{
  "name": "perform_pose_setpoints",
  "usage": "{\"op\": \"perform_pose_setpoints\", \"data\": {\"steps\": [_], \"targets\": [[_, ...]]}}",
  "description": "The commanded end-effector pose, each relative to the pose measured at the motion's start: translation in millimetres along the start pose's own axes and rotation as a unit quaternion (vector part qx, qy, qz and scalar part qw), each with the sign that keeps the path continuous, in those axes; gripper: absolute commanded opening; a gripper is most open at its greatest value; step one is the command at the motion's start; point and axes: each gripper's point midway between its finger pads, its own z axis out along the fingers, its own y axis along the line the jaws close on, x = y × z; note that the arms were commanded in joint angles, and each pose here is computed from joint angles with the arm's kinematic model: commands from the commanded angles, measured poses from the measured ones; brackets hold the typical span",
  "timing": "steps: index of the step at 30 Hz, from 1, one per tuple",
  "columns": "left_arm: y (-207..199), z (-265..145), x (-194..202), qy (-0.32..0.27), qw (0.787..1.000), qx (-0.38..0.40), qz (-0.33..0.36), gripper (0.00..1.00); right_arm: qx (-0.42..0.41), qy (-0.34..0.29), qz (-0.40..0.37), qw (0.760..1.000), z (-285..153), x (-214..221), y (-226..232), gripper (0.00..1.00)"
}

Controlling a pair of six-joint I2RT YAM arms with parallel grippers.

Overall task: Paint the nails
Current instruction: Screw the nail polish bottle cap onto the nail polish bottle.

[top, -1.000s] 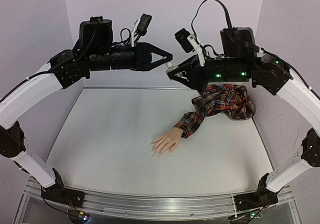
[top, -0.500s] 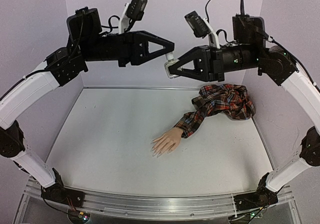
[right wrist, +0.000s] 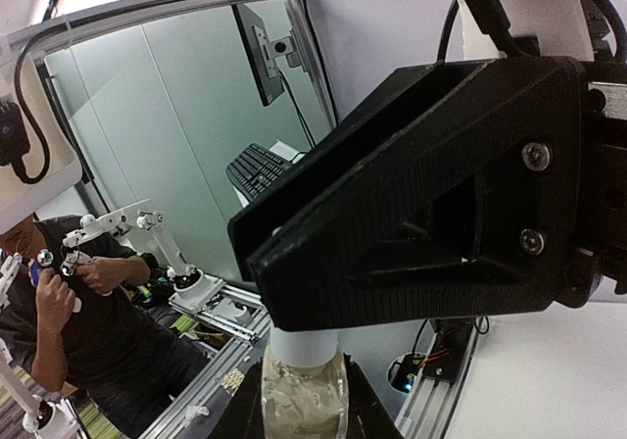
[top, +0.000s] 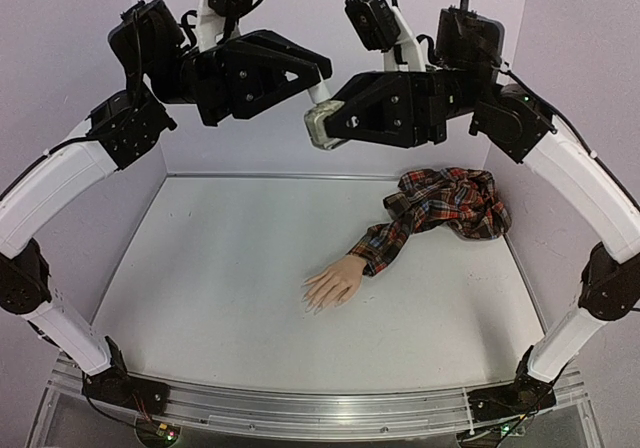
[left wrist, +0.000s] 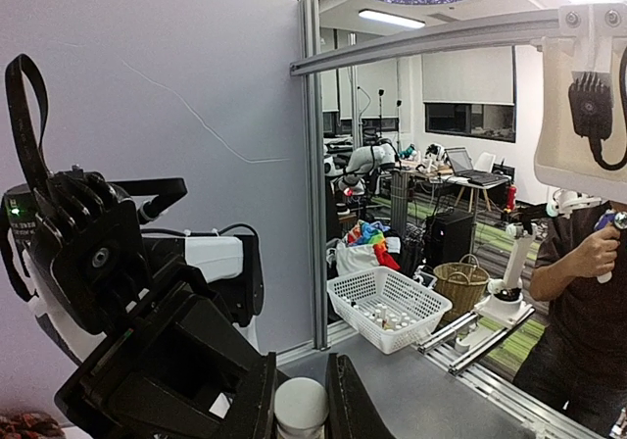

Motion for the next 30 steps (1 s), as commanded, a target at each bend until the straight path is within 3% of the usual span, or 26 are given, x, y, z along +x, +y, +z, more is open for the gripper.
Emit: {"op": "perform_pose_setpoints", "data": {"steps": [1, 3, 8, 11, 17, 22, 26, 28, 30], "targets": [[22.1, 23.5, 99.0, 0.070, 0.983, 0.026, -0.167, 0.01, 0.057, -0.110, -0.189, 0.974, -15.9, -76.9, 23.4, 0.00], [25.8, 23.8, 95.7, 0.067, 0.984, 0.012, -0.167, 0.12, 0.058, -0.107, -0.184, 0.975, -15.5, -73.6, 22.0, 0.00], [28.9, 17.2, 81.5, 0.061, 0.987, -0.037, -0.142, 0.53, 0.068, -0.095, -0.167, 0.979, -17.2, -52.9, 15.1, 0.00], [27.1, 11.0, 69.4, 0.056, 0.989, -0.057, -0.121, 0.66, 0.081, -0.091, -0.159, 0.980, -19.4, -41.5, 10.6, 0.00], [25.4, -2.9, 61.4, 0.050, 0.987, -0.114, -0.097, 0.78, 0.130, -0.084, -0.147, 0.977, -32.1, -20.4, -1.8, 0.00], [55.8, -34.9, 60.6, 0.022, 0.964, -0.244, -0.107, 0.83, 0.216, -0.061, -0.151, 0.963, -48.3, -0.6, -13.8, 0.00], [74.6, -70.1, 49.0, -0.035, 0.925, -0.357, -0.126, 0.84, 0.315, -0.043, -0.157, 0.935, -70.5, 11.2, -32.5, 0.00], [83.9, -88.0, 43.8, -0.064, 0.898, -0.411, -0.144, 0.84, 0.378, -0.027, -0.154, 0.912, -83.5, 19.1, -47.3, 0.00], [83.9, -96.1, 35.8, -0.085, 0.887, -0.429, -0.148, 0.83, 0.455, -0.015, -0.154, 0.877, -99.9, 24.2, -67.5, 0.00]]}}
